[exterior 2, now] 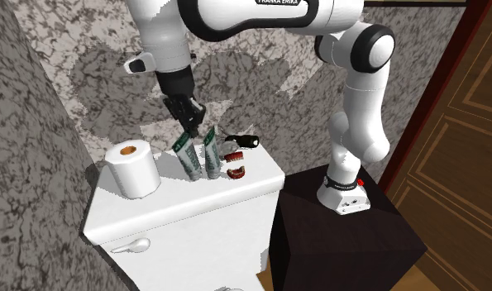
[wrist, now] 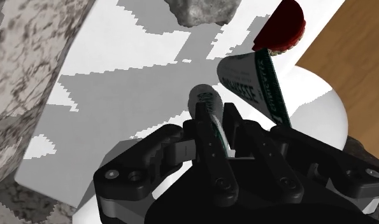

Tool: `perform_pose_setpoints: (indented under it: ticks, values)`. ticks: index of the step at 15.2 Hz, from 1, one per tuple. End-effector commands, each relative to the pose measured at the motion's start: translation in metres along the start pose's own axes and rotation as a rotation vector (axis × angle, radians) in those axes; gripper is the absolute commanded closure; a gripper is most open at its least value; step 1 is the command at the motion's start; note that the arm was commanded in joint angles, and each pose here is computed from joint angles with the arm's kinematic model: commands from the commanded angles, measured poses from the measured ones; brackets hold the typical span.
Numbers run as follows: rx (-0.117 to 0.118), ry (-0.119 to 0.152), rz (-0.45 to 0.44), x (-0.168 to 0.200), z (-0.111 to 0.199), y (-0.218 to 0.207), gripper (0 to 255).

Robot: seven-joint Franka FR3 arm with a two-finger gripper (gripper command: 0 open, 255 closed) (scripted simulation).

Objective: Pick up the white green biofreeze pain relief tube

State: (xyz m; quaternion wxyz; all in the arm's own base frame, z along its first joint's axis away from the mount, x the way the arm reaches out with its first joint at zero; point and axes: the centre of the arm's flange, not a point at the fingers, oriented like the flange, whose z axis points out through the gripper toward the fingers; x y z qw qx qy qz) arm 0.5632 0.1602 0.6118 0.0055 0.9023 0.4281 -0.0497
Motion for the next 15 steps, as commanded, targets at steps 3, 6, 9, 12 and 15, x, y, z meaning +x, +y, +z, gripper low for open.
perform_pose_setpoints:
  ticks: [3,6,9,12,15]
  values:
    - [0.0,0.0,0.0,-0.002,-0.019,-0.001,255]
    - [0.0,0.0,0.0,-0.003,-0.035,-0.001,255]
    - [0.0,0.0,0.0,-0.005,-0.051,-0.002,255]
    - [0.0,0.0,0.0,-0.006,-0.066,-0.002,255]
    - [0.0,0.0,0.0,-0.007,-0.072,-0.003,255]
